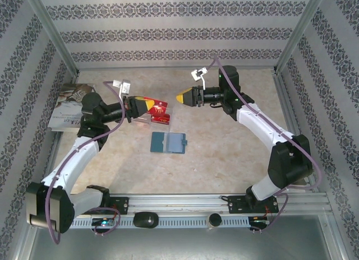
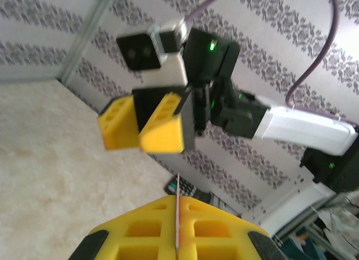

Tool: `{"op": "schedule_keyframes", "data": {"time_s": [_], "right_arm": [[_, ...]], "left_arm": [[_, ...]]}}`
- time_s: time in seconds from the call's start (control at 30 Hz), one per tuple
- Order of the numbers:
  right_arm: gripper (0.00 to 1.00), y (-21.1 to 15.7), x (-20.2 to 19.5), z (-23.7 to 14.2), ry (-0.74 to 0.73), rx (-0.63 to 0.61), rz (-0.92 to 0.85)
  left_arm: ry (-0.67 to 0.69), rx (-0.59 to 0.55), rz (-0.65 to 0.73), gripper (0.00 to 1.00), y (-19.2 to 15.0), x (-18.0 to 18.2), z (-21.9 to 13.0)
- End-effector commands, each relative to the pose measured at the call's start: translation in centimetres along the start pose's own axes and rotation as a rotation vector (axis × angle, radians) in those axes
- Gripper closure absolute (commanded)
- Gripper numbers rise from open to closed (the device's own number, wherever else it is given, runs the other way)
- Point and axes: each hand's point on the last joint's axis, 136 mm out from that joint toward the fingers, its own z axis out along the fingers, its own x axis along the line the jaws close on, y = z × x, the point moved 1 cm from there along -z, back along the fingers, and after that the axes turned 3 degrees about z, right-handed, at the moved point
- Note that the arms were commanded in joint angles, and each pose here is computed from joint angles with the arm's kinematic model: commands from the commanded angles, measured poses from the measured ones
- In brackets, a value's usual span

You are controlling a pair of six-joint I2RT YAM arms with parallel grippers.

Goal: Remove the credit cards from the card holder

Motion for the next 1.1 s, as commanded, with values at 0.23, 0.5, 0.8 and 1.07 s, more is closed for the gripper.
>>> {"op": "schedule_keyframes", "data": {"time_s": [0.23, 0.5, 0.8, 1.07], "right_arm": [[0.56, -1.6, 6.2, 2.8, 0.151, 0.137, -0.154], [0.64, -3.1, 7.0, 4.4, 0.161, 0.214, -0.149], [1.00, -4.4, 5.8, 5.4, 0.133, 0.270, -0.133], [1.00, -4.8, -1.2, 4.8, -0.125, 0.350, -0.240]], "left_arm": [[-0.114, 0.092, 0.040, 1.00, -1.7, -1.9, 0.6], [-0.073, 0.083, 0.037, 1.00, -2.0, -1.2, 0.6], [-0.069, 0.043, 0.041, 0.92, -1.3, -1.4, 0.6], [0.208, -0.173, -0.029, 0.01, 1.5, 0.9, -1.9]]}}
